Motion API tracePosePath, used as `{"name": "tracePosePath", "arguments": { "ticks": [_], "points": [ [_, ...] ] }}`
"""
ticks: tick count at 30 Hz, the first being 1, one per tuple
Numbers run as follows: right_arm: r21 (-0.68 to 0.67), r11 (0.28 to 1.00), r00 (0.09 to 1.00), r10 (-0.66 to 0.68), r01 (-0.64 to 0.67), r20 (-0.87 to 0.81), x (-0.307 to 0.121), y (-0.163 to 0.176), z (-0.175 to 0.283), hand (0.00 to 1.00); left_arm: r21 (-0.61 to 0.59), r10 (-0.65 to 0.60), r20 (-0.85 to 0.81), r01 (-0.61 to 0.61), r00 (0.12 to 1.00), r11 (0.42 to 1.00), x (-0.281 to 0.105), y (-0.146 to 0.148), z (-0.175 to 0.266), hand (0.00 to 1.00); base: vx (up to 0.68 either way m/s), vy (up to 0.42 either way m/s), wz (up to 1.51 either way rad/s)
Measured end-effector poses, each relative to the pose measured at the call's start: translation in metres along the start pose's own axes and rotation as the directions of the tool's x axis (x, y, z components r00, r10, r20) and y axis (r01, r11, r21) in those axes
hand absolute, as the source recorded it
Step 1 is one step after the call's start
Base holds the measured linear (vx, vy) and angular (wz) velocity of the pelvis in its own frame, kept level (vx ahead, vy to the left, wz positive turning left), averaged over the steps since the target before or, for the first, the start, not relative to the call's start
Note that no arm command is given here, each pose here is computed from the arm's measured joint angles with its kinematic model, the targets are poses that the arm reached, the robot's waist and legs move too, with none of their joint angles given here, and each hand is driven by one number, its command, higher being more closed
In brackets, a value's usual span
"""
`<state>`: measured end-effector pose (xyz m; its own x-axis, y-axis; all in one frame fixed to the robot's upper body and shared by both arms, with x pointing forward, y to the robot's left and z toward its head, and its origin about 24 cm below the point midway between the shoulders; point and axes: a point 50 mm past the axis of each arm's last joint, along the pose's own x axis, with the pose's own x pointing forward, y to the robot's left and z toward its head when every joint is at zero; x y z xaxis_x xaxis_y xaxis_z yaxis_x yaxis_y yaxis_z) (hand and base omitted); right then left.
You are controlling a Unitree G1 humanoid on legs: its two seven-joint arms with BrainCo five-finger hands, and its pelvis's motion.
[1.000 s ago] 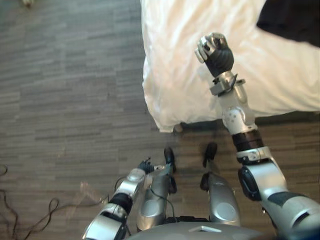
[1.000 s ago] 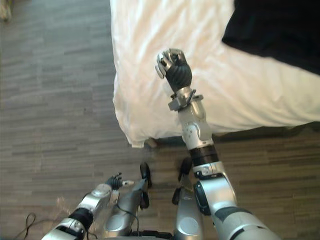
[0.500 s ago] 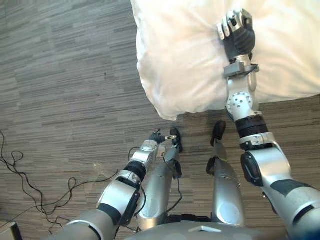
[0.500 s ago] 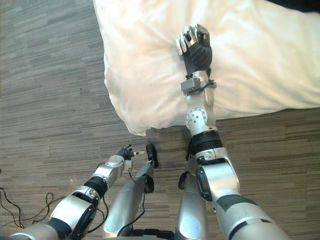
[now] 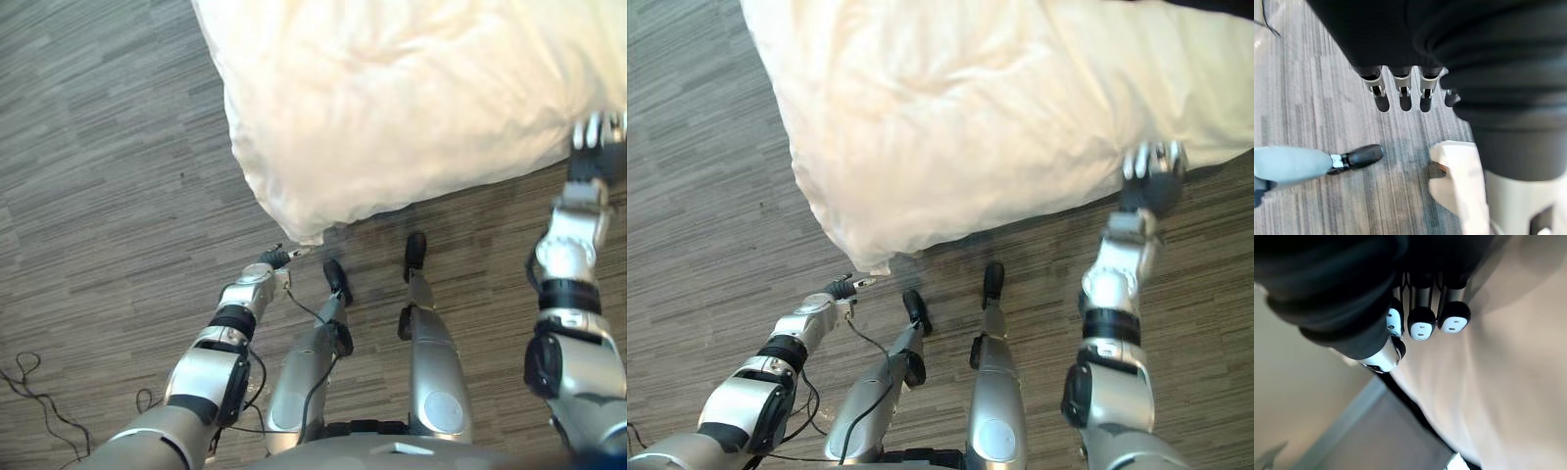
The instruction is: Tidy the bed and pick cloth on bed and put in laundry
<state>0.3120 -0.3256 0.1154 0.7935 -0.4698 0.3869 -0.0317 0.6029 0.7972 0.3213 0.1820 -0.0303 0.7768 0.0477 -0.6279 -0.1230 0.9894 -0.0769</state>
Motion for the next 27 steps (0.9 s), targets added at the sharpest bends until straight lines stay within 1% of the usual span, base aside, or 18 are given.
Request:
{"name": "tracePosePath", "arguments": {
  "ticks": [2,5,7,8,9,11,12,13,14,15,17,20,23,25,26,27],
  "points": [
    [-0.028,0.996,0.995,-0.081,0.079,-0.050,-0.020,-0.025,-0.002,1.00,0.001,0.010,0.003,-0.010,1.000,1.000,-0.001,0.008,-0.004,0.00,0.13,0.007,-0.11],
    [-0.102,0.988,0.988,-0.122,0.112,-0.099,-0.044,-0.048,0.000,1.00,0.010,0.003,0.008,-0.003,1.000,1.000,-0.003,0.014,-0.009,0.00,0.12,-0.008,-0.10],
    [-0.150,0.981,0.979,-0.143,0.121,-0.145,-0.055,-0.055,-0.008,1.00,0.030,0.016,0.001,-0.016,1.000,0.999,-0.005,0.021,-0.017,0.00,0.06,-0.035,0.05],
    [-0.187,0.973,0.967,-0.170,0.134,-0.190,-0.066,-0.061,-0.017,0.00,0.041,0.023,-0.011,-0.022,1.000,0.999,-0.006,0.025,-0.023,0.00,0.04,-0.038,0.10],
    [-0.217,0.967,0.959,-0.181,0.133,-0.220,-0.072,-0.064,-0.022,0.00,0.046,0.028,-0.022,-0.027,0.999,0.999,-0.007,0.027,-0.028,0.00,0.03,-0.044,0.09],
    [-0.348,0.935,0.902,-0.206,0.068,-0.378,-0.101,-0.075,-0.043,0.00,0.062,0.048,-0.096,-0.042,0.994,0.997,-0.012,0.034,-0.060,0.00,0.03,-0.043,0.07],
    [-0.374,0.926,0.885,-0.215,0.050,-0.414,-0.109,-0.078,-0.046,0.00,0.070,0.053,-0.119,-0.045,0.991,0.997,-0.014,0.035,-0.069,0.00,0.05,-0.029,0.10],
    [-0.411,0.911,0.847,-0.240,0.028,-0.475,-0.127,-0.086,-0.052,0.00,0.071,0.064,-0.164,-0.053,0.984,0.996,-0.019,0.038,-0.089,0.00,0.07,-0.021,0.11],
    [-0.433,0.901,0.805,-0.271,0.020,-0.527,-0.146,-0.093,-0.057,0.00,0.068,0.075,-0.203,-0.062,0.976,0.996,-0.024,0.041,-0.105,0.00,0.07,-0.018,0.08],
    [-0.441,0.897,0.783,-0.285,0.015,-0.553,-0.156,-0.097,-0.058,0.00,0.065,0.082,-0.222,-0.069,0.972,0.995,-0.027,0.043,-0.114,0.00,0.09,-0.015,0.00],
    [-0.462,0.887,0.690,-0.343,0.015,-0.637,-0.194,-0.110,-0.063,0.00,0.078,0.101,-0.281,-0.082,0.954,0.994,-0.038,0.048,-0.141,0.00,0.10,-0.009,-0.02],
    [-0.489,0.872,0.586,-0.399,0.005,-0.705,-0.232,-0.118,-0.068,0.00,0.092,0.118,-0.326,-0.093,0.938,0.991,-0.048,0.047,-0.163,0.00,0.08,-0.002,0.03],
    [-0.525,0.851,0.446,-0.462,-0.020,-0.766,-0.278,-0.124,-0.073,0.00,0.145,0.146,-0.360,-0.099,0.921,0.984,-0.057,0.048,-0.181,0.00,0.09,0.006,0.01],
    [-0.557,0.830,0.395,-0.499,-0.038,-0.771,-0.292,-0.127,-0.071,0.00,0.149,0.151,-0.372,-0.101,0.916,0.984,-0.061,0.049,-0.189,0.00,0.07,0.003,-0.04],
    [-0.582,0.810,0.349,-0.526,-0.070,-0.775,-0.304,-0.128,-0.070,0.00,0.169,0.166,-0.394,-0.107,0.904,0.980,-0.065,0.050,-0.198,0.00,0.08,0.003,-0.05],
    [-0.595,0.799,0.330,-0.539,-0.091,-0.775,-0.308,-0.129,-0.070,0.00,0.175,0.176,-0.398,-0.113,0.900,0.978,-0.067,0.050,-0.201,0.00,0.10,0.000,-0.06]
  ]
}}
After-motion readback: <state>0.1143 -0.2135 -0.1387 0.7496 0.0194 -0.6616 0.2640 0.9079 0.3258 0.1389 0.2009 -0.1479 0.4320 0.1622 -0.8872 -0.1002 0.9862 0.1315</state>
